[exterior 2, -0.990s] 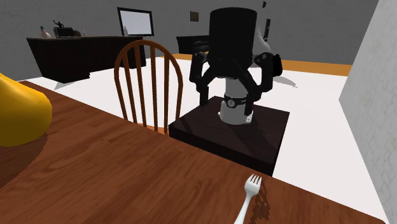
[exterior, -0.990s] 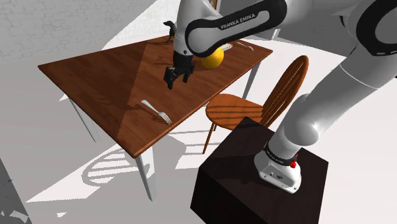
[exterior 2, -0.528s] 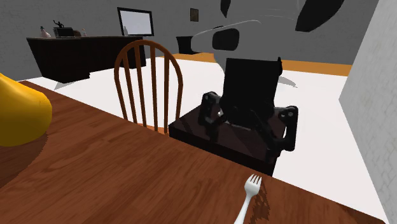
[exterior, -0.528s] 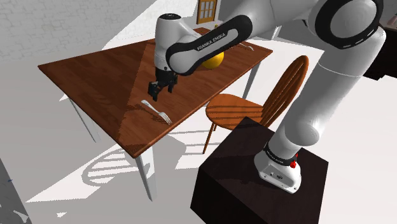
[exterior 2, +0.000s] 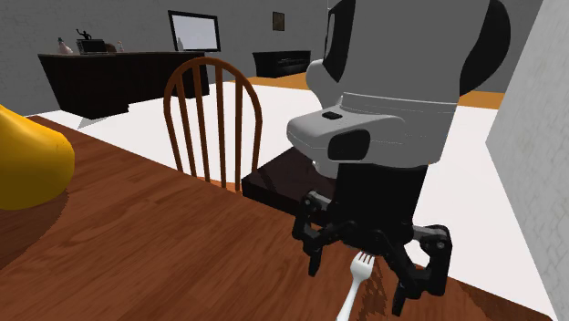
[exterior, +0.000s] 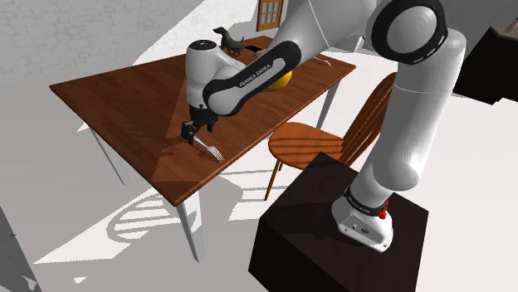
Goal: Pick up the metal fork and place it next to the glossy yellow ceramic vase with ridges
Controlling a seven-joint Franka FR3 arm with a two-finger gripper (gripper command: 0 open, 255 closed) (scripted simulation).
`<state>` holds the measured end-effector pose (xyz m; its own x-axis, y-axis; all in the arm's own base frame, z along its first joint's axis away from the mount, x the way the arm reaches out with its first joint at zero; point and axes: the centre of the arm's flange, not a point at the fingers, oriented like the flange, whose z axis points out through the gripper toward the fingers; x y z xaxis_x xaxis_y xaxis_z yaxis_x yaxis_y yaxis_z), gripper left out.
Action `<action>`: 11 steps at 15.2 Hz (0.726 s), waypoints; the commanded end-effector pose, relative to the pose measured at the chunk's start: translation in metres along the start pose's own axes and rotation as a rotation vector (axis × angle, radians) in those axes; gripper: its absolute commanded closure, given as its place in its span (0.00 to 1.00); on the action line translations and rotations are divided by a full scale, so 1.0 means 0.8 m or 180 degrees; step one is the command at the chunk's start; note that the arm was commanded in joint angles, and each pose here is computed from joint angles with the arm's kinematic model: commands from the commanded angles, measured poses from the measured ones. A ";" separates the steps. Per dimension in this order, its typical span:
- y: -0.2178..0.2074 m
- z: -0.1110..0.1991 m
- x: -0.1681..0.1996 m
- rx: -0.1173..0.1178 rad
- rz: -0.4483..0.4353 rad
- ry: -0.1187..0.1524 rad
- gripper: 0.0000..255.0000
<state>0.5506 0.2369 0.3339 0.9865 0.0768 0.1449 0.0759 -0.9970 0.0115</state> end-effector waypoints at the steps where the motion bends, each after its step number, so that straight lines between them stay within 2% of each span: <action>1: 0.001 0.014 0.000 0.0000 -0.0002 0.0001 0.00; 3: 0.001 0.031 0.000 0.0000 -0.0002 0.0001 0.00; 11: 0.001 0.031 0.000 0.0000 -0.0002 0.0001 0.00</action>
<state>0.5540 0.2360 0.3096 0.9864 0.0773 0.1452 0.0764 -0.9970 0.0116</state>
